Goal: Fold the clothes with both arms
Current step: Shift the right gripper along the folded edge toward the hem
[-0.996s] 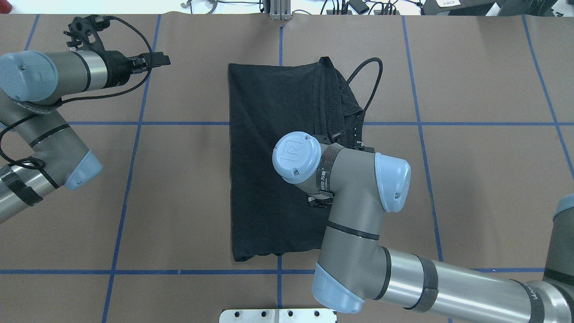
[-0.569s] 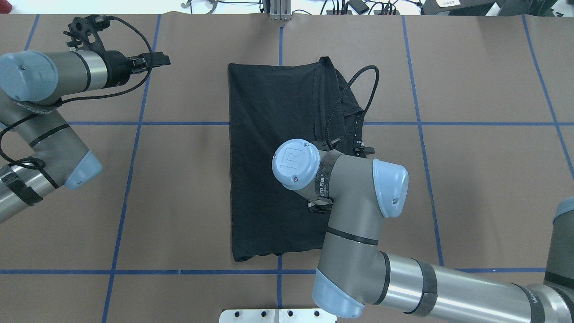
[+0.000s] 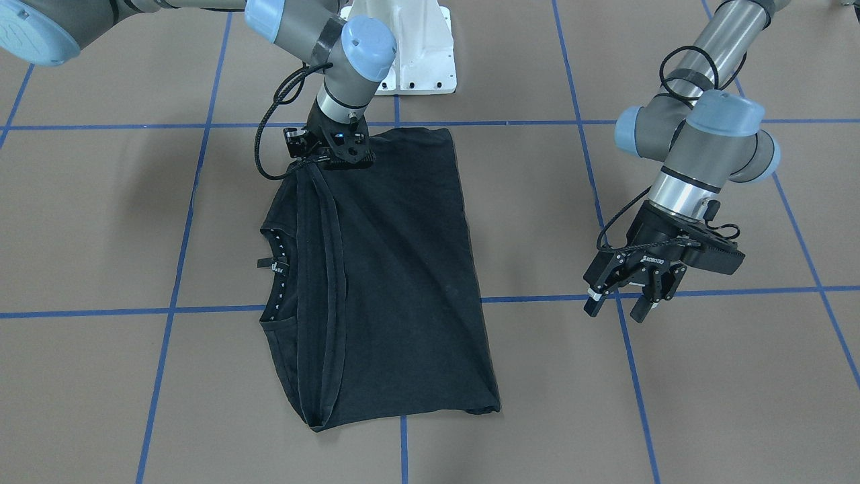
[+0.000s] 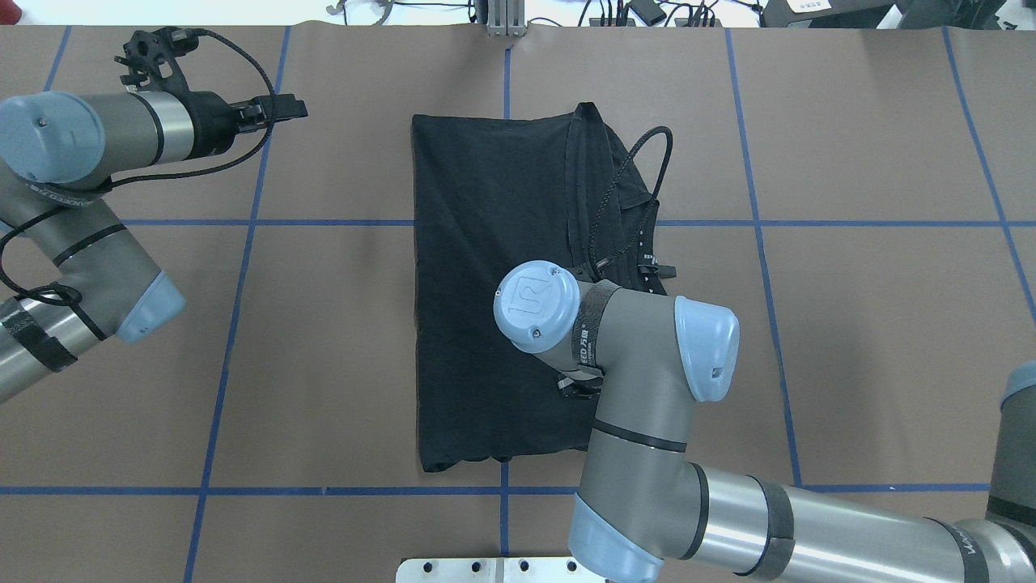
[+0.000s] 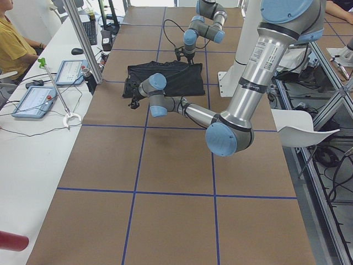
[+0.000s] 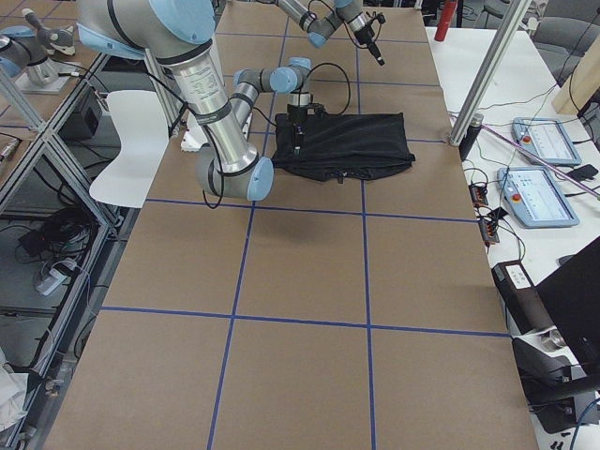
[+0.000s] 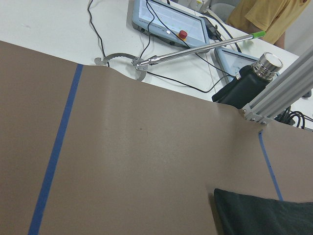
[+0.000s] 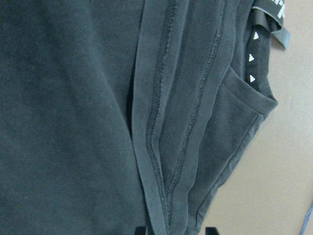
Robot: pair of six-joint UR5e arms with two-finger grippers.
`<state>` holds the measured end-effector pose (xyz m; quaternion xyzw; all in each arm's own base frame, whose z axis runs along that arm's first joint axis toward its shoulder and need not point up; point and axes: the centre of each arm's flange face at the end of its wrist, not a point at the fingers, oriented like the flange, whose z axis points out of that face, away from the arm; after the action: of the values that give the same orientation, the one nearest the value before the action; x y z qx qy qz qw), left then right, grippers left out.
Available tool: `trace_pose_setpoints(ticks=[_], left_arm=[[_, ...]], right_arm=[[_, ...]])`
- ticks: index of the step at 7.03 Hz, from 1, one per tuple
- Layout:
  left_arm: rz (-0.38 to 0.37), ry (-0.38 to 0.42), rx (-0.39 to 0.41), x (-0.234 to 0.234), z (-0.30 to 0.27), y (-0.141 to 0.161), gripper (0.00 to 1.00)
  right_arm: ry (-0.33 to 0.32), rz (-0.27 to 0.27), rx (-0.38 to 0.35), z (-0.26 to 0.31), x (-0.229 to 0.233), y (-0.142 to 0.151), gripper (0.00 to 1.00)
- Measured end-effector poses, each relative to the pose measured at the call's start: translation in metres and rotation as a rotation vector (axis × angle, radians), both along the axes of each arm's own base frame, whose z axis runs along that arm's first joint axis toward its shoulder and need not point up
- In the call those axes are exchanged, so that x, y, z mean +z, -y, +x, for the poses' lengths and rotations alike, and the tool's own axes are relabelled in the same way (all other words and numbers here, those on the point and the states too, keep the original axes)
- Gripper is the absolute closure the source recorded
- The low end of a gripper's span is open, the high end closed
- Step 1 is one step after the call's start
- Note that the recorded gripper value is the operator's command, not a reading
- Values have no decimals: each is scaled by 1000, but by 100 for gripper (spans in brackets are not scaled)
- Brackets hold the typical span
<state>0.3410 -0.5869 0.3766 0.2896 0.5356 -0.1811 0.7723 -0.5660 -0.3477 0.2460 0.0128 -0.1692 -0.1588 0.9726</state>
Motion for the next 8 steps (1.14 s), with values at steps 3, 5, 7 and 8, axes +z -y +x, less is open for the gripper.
trace_pose_setpoints(ticks=[3, 5, 7, 8], left_arm=[[0, -1, 0, 0, 0, 0, 0], [0, -1, 0, 0, 0, 0, 0], [0, 0, 0, 0, 0, 0, 0], [0, 0, 0, 0, 0, 0, 0]], right_arm=[[-6, 11, -55, -2, 5, -3, 54], [-10, 10, -66, -5, 8, -7, 69], [-15, 13, -82, -5, 11, -8, 100], [-16, 13, -88, -5, 12, -8, 100]])
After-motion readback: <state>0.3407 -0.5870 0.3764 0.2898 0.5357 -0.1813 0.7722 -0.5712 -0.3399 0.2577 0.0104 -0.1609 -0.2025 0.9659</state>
